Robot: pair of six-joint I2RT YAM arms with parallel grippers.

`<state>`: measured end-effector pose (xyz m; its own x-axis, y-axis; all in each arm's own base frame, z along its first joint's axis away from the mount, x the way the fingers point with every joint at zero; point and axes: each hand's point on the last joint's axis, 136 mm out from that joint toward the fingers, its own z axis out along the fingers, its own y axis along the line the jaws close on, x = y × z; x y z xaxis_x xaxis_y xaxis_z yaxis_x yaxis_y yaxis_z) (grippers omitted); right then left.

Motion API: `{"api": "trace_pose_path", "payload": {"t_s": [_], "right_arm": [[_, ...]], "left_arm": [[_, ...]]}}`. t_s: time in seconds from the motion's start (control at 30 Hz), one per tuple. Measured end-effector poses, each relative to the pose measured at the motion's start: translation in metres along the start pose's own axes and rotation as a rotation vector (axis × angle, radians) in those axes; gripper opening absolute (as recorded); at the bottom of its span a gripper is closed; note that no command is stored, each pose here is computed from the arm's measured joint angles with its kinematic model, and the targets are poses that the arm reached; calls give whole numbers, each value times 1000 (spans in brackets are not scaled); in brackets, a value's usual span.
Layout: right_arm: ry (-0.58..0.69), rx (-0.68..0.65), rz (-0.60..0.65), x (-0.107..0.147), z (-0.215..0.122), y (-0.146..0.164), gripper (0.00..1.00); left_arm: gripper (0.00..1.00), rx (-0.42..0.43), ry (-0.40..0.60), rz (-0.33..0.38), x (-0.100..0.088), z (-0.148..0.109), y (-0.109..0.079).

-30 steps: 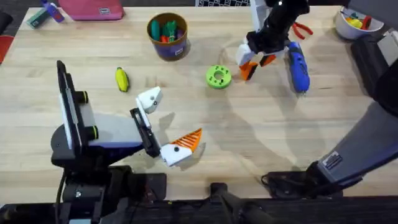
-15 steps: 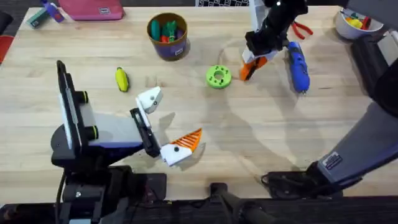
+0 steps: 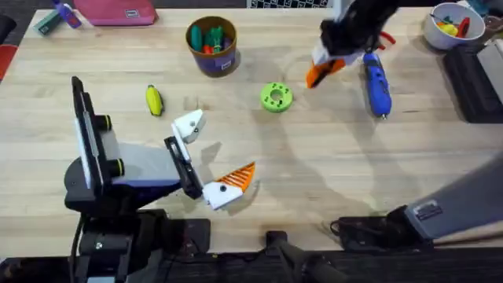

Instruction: Pick up the gripper from the table and insert it into the empty holder that is missing its gripper. Then pick up a screw, insert it into the mounting hole, and use the screwdriver to tighten it. Finally, clean up the table by picking up the vegetable and placing it into the bucket.

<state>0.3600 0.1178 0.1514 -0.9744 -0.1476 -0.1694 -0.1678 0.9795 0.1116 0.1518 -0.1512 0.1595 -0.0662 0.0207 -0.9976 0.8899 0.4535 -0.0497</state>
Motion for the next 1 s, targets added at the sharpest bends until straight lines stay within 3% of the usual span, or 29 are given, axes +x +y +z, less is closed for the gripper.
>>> {"api": "trace_pose_path", "payload": {"t_s": [0.2,0.43,0.77,1.0], "right_arm": [[-169,-149,25,-5,-58,27,10],[-351,-400,-3,-30,-87,66,10],[-492,-821,-2,-11,-106,90,10],[-443,-1129,-84,15,-91,102,10]], "left_arm": [[986,0,0,0,0,0,0],[986,0,0,0,0,0,0],[985,0,0,0,0,0,0],[986,0,0,0,0,0,0]]}}
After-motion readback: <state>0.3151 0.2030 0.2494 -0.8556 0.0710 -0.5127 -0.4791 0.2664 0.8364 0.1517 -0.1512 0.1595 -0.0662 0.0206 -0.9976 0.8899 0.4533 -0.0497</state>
